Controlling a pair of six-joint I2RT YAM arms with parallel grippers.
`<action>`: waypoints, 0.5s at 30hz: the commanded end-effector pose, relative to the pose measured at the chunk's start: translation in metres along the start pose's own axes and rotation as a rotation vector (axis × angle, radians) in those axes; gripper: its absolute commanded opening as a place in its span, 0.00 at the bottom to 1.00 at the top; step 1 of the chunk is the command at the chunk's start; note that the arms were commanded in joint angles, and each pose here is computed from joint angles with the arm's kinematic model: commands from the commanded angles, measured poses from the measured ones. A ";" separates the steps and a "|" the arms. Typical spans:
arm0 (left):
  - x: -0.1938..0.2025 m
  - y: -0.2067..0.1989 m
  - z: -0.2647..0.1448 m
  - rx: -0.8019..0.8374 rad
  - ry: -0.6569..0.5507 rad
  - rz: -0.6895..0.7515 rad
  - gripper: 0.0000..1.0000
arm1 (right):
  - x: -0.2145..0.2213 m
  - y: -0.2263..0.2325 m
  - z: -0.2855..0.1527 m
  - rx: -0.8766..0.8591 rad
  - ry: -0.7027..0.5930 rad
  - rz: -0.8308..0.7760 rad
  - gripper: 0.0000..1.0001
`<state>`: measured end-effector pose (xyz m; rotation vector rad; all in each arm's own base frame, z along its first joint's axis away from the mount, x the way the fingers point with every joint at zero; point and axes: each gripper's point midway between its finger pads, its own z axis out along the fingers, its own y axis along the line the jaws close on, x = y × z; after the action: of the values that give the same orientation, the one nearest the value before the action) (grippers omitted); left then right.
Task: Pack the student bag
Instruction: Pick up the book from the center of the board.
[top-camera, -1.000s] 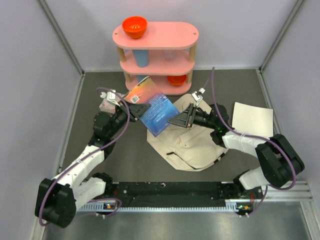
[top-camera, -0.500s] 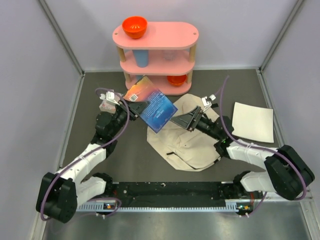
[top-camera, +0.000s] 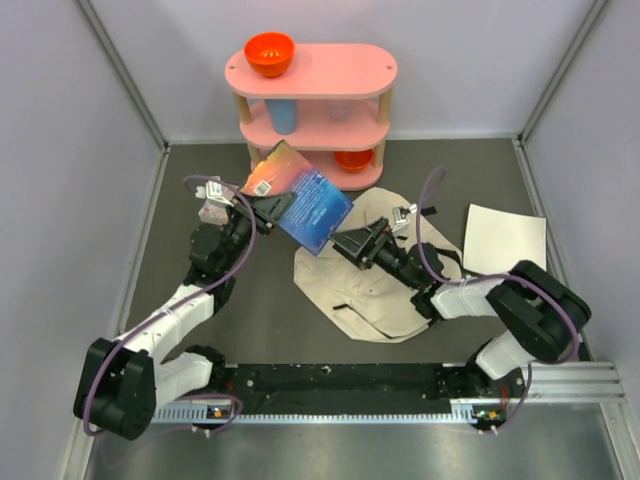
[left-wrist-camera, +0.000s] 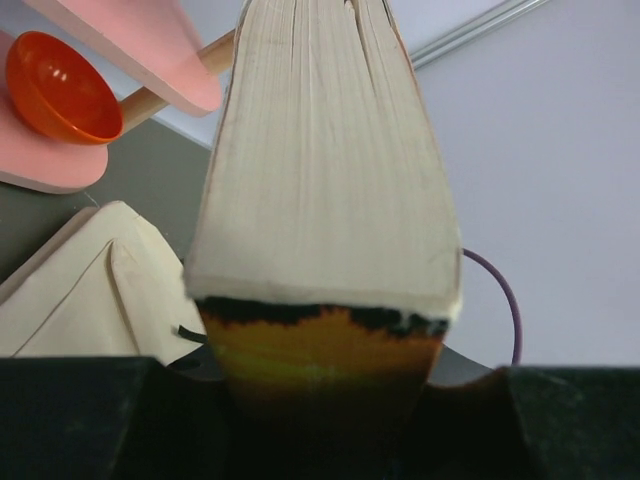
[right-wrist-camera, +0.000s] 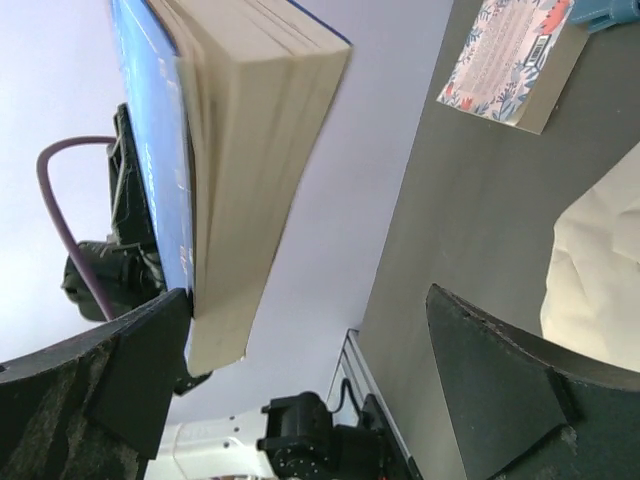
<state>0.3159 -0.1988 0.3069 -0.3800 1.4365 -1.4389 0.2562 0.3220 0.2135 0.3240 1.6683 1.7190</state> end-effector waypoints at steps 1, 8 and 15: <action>-0.032 -0.082 -0.006 0.288 -0.108 0.020 0.00 | -0.021 0.079 0.018 -0.312 -0.075 -0.028 0.99; -0.030 -0.065 -0.010 0.222 -0.120 0.019 0.00 | -0.026 0.090 0.023 -0.354 -0.103 -0.087 0.99; -0.017 -0.058 -0.009 0.213 -0.059 -0.027 0.00 | -0.032 0.096 0.033 -0.385 -0.096 -0.104 0.94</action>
<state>0.3153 -0.1970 0.2905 -0.4281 1.4816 -1.4406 0.2779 0.3424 0.2288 0.2909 1.6188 1.7382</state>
